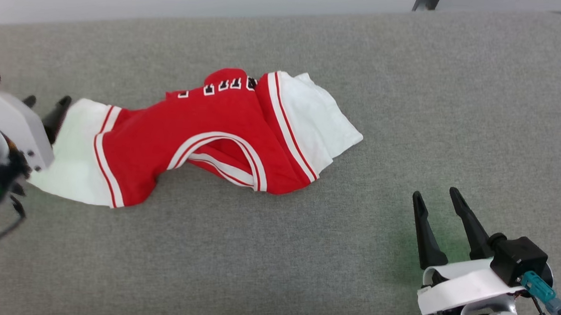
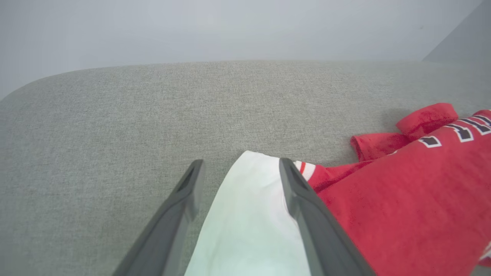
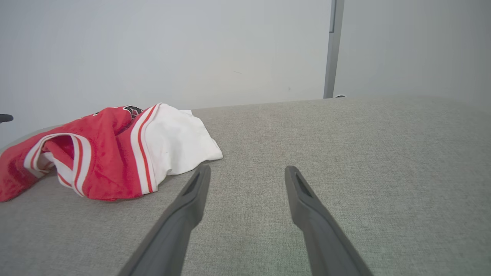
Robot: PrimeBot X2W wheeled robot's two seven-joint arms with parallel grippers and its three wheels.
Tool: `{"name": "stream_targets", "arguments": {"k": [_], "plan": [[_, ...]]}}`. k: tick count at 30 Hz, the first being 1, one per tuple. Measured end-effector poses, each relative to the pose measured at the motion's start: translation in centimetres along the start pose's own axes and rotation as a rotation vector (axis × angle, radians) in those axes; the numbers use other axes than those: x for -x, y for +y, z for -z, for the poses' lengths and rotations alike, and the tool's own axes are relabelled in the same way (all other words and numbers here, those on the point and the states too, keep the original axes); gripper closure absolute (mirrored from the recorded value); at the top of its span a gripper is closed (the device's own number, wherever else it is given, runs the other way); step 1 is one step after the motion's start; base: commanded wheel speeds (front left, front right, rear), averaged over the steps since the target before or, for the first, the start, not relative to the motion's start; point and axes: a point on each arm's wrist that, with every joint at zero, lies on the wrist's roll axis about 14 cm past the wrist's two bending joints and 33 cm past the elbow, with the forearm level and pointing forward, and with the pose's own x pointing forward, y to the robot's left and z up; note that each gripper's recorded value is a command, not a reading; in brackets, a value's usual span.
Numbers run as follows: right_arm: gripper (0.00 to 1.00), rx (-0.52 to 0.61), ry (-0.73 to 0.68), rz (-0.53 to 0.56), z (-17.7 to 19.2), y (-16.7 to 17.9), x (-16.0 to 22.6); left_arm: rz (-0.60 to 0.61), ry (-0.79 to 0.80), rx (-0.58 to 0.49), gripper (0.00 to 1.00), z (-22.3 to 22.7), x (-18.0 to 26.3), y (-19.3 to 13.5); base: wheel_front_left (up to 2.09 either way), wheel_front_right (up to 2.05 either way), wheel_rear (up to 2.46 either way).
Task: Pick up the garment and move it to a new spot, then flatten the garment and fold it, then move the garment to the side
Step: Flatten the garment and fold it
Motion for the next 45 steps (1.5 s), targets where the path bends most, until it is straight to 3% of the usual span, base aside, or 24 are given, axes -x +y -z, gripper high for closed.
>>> {"name": "stream_targets", "arguments": {"k": [7,12,16,20,31,37,45], "plan": [[0.0,0.017,0.003,-0.024,-0.6,0.6,0.7,0.046,-0.165,0.079,0.0,1.9,2.4,-1.6,0.0,0.0,0.0],[0.0,0.042,0.024,-0.058,-0.7,1.1,1.0,0.051,-0.177,0.177,0.0,5.6,4.5,-3.0,0.0,0.0,0.0],[0.0,0.075,0.046,-0.086,-0.7,1.4,0.7,0.042,-0.285,0.241,0.0,4.6,6.5,-4.1,0.0,0.0,0.0],[0.0,0.125,0.097,-0.148,-0.4,2.3,-0.1,0.002,-0.301,0.277,0.0,8.3,9.5,-5.4,0.0,0.0,0.0],[0.0,0.339,0.297,-0.394,-1.3,6.7,-6.9,-0.119,-0.452,0.237,0.0,9.7,16.3,-6.1,0.0,0.0,0.0],[0.0,0.449,0.449,-0.457,-1.1,7.8,-11.3,-0.158,-0.45,0.226,0.0,10.9,17.3,-5.7,0.0,0.0,0.0],[0.0,0.569,0.739,-0.46,2.8,7.1,-15.2,-0.2,-0.431,0.225,0.0,11.7,16.6,-5.0,0.0,0.0,0.0]]}}
